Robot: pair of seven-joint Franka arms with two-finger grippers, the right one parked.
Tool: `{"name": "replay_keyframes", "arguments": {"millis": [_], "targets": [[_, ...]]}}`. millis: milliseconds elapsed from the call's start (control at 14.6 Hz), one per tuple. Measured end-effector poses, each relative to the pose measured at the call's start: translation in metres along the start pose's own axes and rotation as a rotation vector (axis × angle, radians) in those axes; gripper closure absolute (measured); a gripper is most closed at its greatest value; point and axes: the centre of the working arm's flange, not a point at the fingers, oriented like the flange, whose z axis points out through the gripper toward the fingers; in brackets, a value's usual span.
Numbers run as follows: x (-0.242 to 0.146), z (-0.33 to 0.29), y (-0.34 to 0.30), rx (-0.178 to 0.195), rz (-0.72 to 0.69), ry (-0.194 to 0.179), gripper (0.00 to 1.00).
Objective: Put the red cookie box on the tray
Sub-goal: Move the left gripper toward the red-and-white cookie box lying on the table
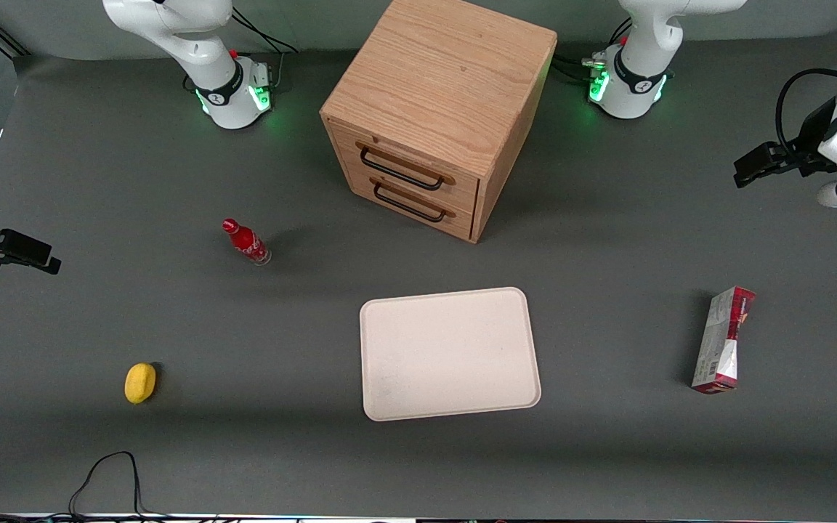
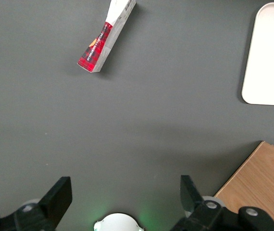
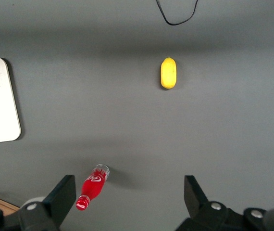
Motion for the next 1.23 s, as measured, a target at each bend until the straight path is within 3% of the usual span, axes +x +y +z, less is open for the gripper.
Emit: {"name": "replay_keyframes", "arguments": {"millis": [1027, 1233], "targets": [[0.009, -0.001, -0.003, 0.001, -0.012, -0.001, 0.00], [0.029, -0.003, -0.032, 0.004, -0.014, -0.030, 0.00]]}}
